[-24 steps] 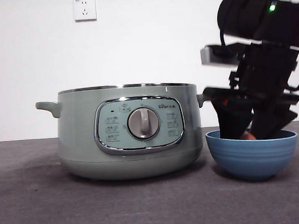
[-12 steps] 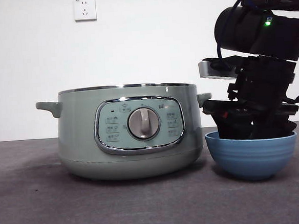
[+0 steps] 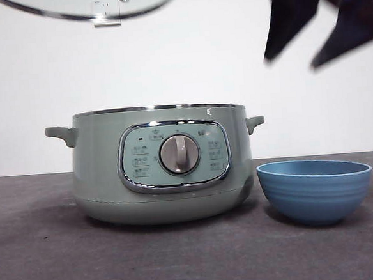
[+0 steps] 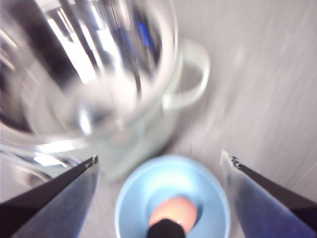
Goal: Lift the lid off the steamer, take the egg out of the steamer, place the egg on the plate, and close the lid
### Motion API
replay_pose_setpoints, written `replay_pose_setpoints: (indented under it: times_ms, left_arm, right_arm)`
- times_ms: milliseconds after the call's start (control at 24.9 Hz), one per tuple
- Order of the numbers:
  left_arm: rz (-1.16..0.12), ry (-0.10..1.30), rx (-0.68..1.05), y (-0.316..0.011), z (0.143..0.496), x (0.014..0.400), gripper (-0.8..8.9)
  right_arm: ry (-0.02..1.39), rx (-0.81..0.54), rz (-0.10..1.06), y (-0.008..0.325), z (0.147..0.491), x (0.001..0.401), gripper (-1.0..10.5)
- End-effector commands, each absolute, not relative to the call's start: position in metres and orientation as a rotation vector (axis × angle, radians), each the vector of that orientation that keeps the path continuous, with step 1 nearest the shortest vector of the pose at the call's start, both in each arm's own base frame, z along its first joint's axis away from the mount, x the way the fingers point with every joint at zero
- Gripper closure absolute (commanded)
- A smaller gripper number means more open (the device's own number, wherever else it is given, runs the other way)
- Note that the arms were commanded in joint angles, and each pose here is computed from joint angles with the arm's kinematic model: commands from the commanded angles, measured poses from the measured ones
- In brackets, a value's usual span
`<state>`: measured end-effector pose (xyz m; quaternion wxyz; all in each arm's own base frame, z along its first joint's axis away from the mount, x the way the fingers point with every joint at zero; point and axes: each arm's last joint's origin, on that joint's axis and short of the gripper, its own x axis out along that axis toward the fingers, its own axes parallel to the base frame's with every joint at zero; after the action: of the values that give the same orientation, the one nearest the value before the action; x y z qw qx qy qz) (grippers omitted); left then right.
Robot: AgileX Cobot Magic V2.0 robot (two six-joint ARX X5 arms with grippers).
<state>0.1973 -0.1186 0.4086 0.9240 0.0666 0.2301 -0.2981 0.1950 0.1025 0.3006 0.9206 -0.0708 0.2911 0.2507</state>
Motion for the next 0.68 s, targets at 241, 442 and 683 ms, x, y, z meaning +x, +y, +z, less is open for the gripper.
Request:
replay_pose_setpoints:
  times_ms: [241,442,683]
  left_arm:
    - [-0.655,0.482,0.155,-0.161,0.373,0.26,8.22]
    - [-0.653,0.537,0.166,-0.177,0.343,0.287,8.22]
    - [-0.644,0.56,0.153,-0.187,0.325,0.303,8.22]
  right_arm:
    - [0.233,-0.061,0.482,0.063,0.36,0.121,5.3]
    - [0.161,-0.046,0.453,0.049,0.373,0.096,5.3]
    - [0.182,-0.057,0.433,0.045,0.376,0.09,5.3]
